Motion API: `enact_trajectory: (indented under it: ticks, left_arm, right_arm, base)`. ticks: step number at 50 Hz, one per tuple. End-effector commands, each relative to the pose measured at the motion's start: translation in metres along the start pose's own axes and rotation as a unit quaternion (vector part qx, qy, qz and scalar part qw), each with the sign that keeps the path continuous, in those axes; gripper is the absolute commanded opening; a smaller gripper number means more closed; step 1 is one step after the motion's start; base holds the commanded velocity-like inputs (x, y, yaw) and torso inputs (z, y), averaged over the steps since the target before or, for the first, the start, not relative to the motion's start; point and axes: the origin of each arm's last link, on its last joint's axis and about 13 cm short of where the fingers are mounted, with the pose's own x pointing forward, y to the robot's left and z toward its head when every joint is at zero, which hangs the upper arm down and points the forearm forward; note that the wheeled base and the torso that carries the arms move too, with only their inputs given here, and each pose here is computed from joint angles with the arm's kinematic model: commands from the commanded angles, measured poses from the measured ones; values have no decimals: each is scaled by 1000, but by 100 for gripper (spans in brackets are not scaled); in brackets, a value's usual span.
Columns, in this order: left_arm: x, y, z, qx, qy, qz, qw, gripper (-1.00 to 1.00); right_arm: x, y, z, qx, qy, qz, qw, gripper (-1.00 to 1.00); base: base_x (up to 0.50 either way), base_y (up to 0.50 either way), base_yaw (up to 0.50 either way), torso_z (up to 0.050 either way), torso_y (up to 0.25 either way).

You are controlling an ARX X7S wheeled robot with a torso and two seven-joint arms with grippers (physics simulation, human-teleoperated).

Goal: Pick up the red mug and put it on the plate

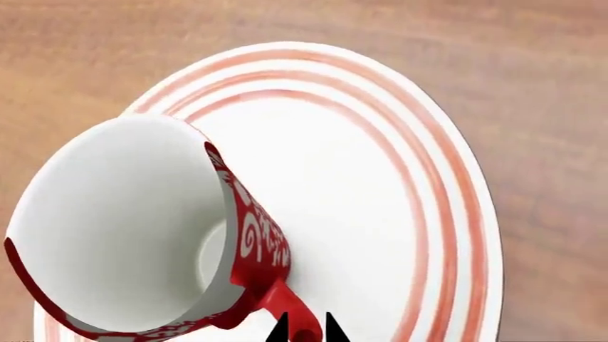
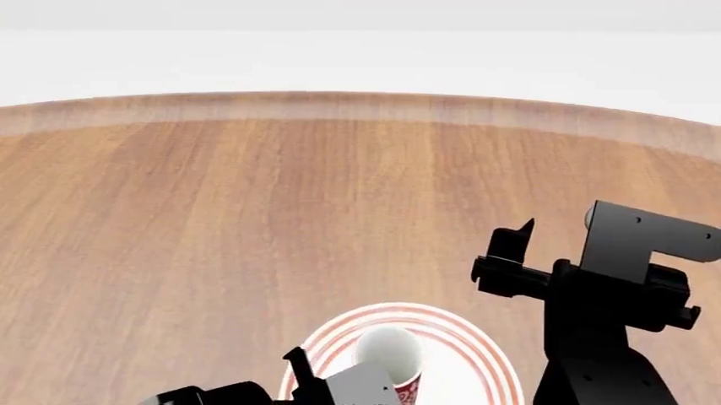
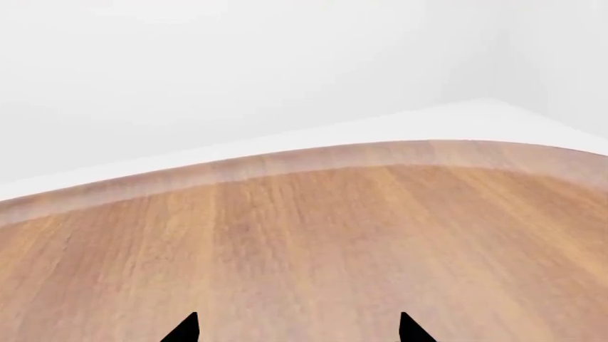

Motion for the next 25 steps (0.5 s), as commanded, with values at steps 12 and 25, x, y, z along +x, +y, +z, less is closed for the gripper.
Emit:
enact_trajectory:
  ticks: [12,25]
  left_arm:
    - [2,-6,-13,-37,26,-27,999,100]
    - [2,-4,-15,-48,27,-12,998,100]
  right_arm:
    - [1,1,-2,-1,1,1,1000,100]
    - [2,2,-3,-2,4,2,1000,100]
  base:
    - [0,0,0,0,0]
    - [0,0,0,0,0]
